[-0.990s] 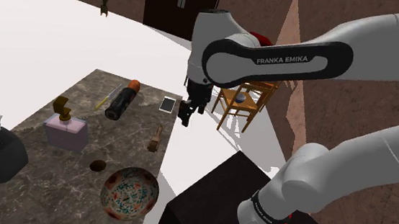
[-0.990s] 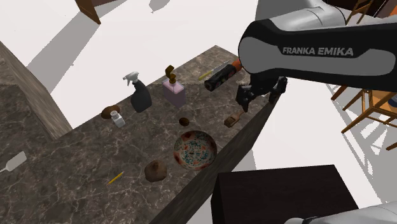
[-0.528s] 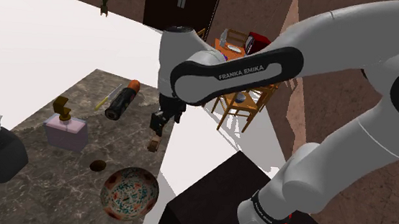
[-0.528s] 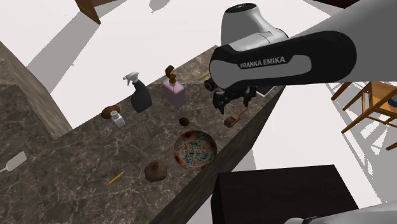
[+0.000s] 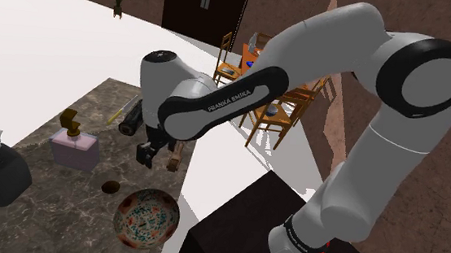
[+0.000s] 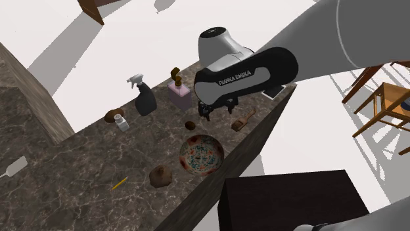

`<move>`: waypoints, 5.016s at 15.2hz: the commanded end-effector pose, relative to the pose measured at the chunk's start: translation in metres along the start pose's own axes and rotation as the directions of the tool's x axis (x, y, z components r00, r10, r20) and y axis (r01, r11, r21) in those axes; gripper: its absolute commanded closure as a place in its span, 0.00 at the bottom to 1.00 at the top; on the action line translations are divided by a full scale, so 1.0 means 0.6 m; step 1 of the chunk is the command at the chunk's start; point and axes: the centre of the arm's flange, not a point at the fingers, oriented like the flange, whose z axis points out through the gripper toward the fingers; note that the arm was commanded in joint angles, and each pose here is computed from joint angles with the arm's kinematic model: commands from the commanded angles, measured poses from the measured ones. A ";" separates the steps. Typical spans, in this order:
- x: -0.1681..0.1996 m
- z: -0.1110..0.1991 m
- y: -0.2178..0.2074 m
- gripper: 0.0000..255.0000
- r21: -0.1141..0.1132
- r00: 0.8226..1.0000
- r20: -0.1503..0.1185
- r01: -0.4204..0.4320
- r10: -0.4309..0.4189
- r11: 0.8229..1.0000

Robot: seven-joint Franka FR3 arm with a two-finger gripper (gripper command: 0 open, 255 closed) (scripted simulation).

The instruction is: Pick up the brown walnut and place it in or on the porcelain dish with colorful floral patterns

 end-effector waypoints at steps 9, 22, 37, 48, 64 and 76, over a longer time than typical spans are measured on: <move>0.122 0.110 -0.138 0.00 -0.010 0.999 -0.033 0.023 -0.024 1.000; 0.183 0.228 -0.204 0.00 -0.016 0.998 -0.048 0.035 -0.035 0.999; 0.183 0.228 -0.204 1.00 -0.016 0.998 -0.048 0.035 -0.035 0.999; 0.178 0.149 -0.196 1.00 -0.016 0.998 -0.048 0.035 -0.035 0.999; 0.092 0.227 -0.190 0.00 -0.047 0.936 -0.079 0.340 -0.343 0.939; 0.094 0.250 -0.190 1.00 -0.047 0.936 -0.079 0.340 -0.343 0.939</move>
